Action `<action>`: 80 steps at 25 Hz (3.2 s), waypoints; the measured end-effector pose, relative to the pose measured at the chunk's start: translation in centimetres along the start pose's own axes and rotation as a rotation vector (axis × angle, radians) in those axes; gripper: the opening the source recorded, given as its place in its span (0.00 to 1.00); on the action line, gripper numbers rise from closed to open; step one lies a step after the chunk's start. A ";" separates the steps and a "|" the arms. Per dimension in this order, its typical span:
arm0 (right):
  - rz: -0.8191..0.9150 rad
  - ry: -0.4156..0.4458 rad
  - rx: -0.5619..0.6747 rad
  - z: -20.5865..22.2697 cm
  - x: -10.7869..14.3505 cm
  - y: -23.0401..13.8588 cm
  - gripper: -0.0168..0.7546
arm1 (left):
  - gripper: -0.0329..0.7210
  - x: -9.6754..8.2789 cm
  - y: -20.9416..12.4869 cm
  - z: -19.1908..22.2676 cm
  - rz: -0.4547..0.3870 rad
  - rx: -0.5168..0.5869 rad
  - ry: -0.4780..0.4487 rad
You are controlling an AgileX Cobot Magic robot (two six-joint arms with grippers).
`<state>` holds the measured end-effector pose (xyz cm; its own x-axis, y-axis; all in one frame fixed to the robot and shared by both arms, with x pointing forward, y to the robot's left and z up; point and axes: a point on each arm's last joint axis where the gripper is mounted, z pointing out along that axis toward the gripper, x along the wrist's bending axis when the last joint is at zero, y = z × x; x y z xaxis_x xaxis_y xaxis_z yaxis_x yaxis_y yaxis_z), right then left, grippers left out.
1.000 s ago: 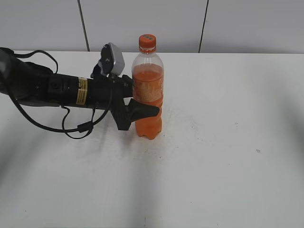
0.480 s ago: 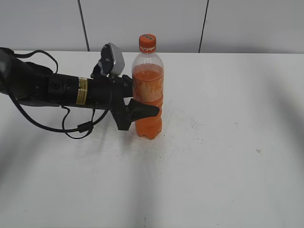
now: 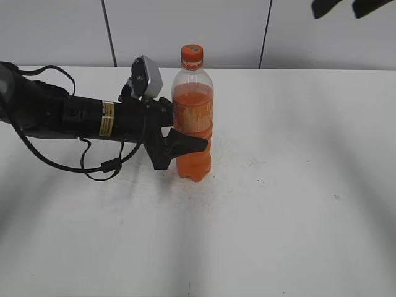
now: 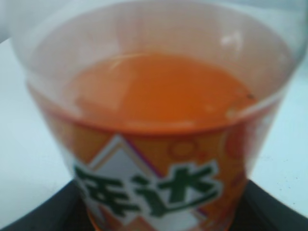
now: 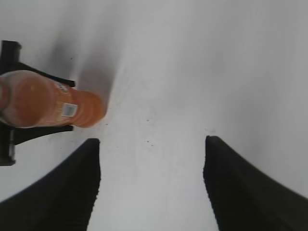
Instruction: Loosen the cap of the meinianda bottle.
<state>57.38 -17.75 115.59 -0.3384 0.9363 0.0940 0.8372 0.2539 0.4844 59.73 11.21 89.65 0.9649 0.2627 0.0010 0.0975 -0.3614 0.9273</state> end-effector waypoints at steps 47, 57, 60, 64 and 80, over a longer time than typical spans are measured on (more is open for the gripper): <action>-0.308 0.083 0.073 9.7 14.0 2.5 0.59 | 0.61 -0.1 0.0 0.0 0.007 0.004 -0.007; -0.310 0.085 0.074 9.7 14.0 2.5 0.39 | 0.61 -0.1 0.0 0.0 0.009 0.005 -0.008; -0.316 0.086 0.073 9.7 14.0 2.5 0.39 | 0.61 -0.1 0.0 0.0 0.009 0.005 -0.008; -0.318 0.085 0.080 9.9 13.9 2.2 0.39 | 0.61 -0.1 -0.1 0.0 0.010 0.006 -0.009; -0.322 0.089 0.103 9.6 13.8 1.7 0.56 | 0.61 -0.1 0.0 0.0 0.013 0.005 -0.011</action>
<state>58.24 -2.11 109.32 -0.6248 0.7803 0.0287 0.7187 0.5603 0.4118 59.62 11.20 89.61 0.9687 0.2482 0.0084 0.0865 -0.3691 0.9254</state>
